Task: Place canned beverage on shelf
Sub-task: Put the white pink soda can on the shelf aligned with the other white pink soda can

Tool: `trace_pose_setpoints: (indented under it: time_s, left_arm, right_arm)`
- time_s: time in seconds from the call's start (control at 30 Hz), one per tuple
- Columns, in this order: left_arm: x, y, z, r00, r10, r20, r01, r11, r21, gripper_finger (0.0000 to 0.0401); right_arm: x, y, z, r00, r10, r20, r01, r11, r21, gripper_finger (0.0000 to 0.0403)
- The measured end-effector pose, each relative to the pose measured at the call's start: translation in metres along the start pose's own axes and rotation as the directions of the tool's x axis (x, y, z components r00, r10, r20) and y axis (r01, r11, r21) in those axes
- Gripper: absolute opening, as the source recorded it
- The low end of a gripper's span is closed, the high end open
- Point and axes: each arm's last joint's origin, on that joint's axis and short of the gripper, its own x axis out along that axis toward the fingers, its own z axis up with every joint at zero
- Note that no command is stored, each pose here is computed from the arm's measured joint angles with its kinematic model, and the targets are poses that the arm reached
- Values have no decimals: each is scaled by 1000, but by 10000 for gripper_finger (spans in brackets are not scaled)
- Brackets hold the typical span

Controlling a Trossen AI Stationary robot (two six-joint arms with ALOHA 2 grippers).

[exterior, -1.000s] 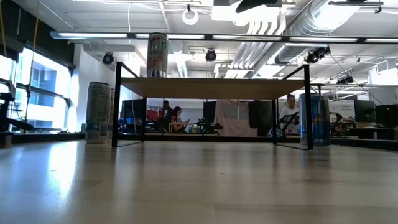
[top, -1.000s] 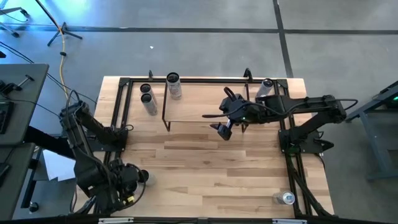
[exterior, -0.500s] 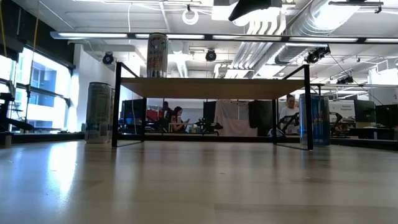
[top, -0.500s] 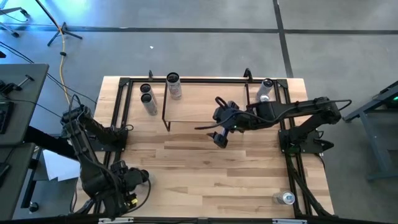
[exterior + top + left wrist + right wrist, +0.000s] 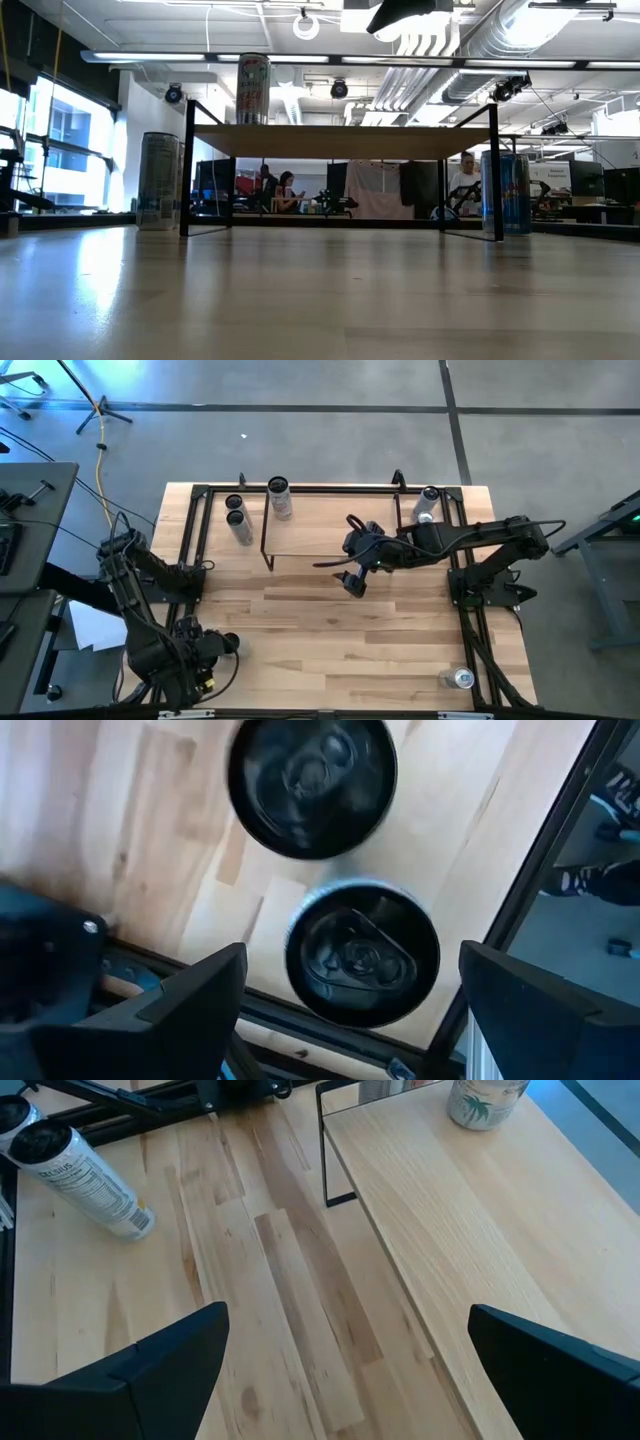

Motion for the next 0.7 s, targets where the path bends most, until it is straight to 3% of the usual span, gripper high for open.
trace_pose_setpoints:
  time_s: [0.7]
  left_arm:
    - [3,0,-5,1000,18,18,-18,1000,3,337]
  right_arm:
    - [0,-1,0,1000,-20,10,20,1000,1,398]
